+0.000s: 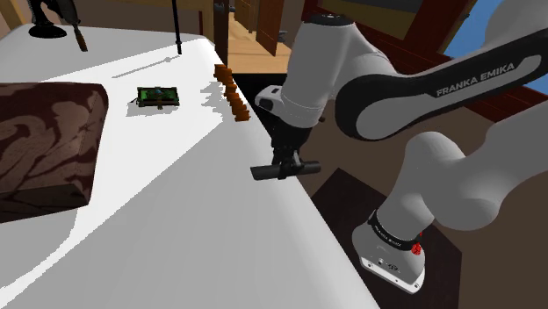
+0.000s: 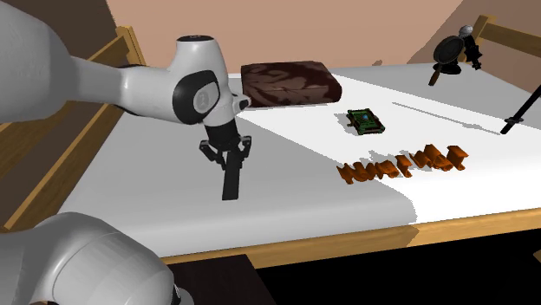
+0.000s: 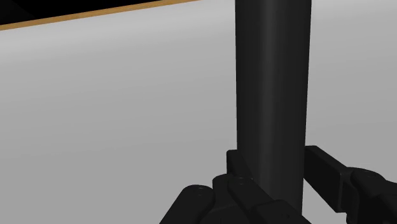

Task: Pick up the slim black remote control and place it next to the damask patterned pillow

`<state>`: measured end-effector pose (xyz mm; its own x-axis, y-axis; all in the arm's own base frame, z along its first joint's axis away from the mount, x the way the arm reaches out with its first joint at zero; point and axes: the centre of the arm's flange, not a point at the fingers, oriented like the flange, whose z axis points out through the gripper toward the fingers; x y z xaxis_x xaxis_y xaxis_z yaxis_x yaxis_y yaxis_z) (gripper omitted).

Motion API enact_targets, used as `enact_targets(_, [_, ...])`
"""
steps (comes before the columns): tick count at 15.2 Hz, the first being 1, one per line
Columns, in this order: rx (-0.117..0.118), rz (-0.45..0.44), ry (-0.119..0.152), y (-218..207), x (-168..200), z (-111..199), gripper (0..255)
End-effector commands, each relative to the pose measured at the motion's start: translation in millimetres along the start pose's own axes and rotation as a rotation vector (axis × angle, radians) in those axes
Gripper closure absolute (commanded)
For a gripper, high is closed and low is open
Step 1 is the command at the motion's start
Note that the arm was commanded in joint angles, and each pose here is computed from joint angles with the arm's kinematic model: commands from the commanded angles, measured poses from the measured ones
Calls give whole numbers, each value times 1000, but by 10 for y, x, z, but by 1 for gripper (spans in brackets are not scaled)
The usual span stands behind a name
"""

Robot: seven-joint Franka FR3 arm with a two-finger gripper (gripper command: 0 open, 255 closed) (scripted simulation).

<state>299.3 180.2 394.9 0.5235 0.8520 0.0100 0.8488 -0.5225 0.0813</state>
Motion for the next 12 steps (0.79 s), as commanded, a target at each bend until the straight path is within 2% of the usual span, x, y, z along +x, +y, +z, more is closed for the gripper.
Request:
enact_targets(1, [0,0,0,15,0,-110,255])
enact_targets(12, [0,0,0,62,5,-689,255])
